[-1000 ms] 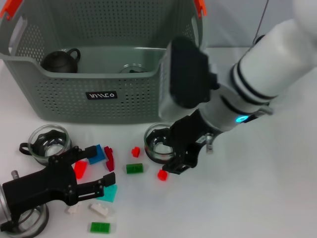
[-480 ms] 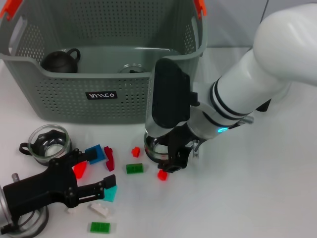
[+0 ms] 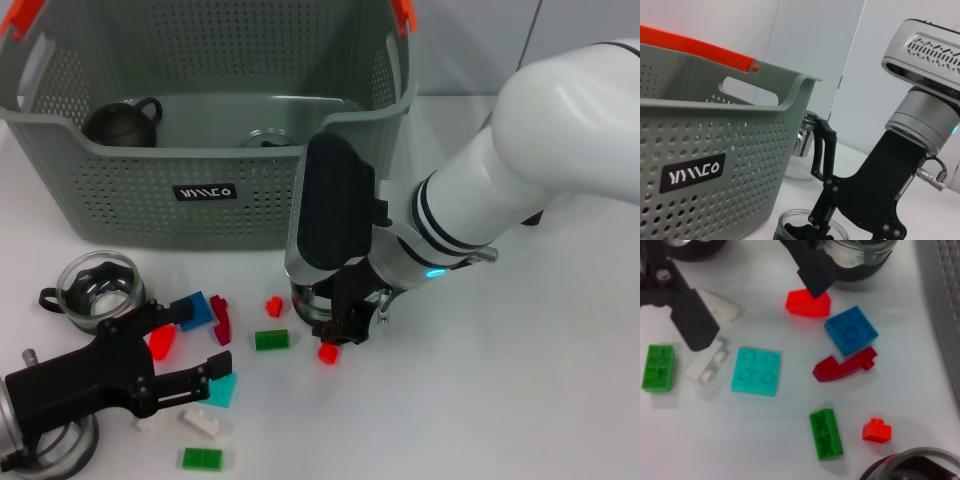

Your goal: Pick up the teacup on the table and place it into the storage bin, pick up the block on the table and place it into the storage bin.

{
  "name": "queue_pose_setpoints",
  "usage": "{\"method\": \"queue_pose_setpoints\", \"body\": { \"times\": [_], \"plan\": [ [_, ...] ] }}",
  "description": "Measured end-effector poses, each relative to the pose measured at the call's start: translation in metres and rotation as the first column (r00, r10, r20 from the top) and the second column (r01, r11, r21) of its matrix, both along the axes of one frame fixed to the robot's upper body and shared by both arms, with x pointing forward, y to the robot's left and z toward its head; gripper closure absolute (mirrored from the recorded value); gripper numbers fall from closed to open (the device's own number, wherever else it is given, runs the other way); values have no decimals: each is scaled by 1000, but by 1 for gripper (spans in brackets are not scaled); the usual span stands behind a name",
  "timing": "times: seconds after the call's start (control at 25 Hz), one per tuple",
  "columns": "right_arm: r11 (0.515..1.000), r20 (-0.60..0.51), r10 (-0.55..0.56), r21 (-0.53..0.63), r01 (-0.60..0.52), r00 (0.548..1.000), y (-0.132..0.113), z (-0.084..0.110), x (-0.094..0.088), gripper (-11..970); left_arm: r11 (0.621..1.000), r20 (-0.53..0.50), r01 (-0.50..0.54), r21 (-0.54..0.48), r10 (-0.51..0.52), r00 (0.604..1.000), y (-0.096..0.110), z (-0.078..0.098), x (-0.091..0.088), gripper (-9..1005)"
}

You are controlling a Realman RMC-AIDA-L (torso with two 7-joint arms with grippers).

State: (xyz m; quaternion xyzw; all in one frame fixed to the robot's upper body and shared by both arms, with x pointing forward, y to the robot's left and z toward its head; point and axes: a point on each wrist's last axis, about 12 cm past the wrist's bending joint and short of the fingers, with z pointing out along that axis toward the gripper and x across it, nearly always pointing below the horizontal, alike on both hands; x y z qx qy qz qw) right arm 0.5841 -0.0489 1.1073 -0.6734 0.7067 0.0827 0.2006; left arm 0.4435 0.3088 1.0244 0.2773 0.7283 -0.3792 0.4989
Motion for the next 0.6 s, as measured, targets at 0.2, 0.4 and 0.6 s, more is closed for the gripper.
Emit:
{"method": "queue_pose_setpoints", "body": {
  "times": [0.2, 0.4, 0.6],
  "plan": [
    [1000, -11, -4, 11, 4, 1000, 1, 1, -1, 481, 1000, -1, -3, -1, 3, 1000, 0, 0, -1, 65],
    [1000, -16, 7, 12, -6, 1000, 2, 3, -1, 644, 1000, 1, -4, 2, 4, 1000, 1, 0, 0, 65],
    [1000, -30, 3, 9, -3, 1000, 0, 4, -3, 818, 1000, -1, -5, 1, 5, 1000, 1, 0, -1, 65]
  ]
}}
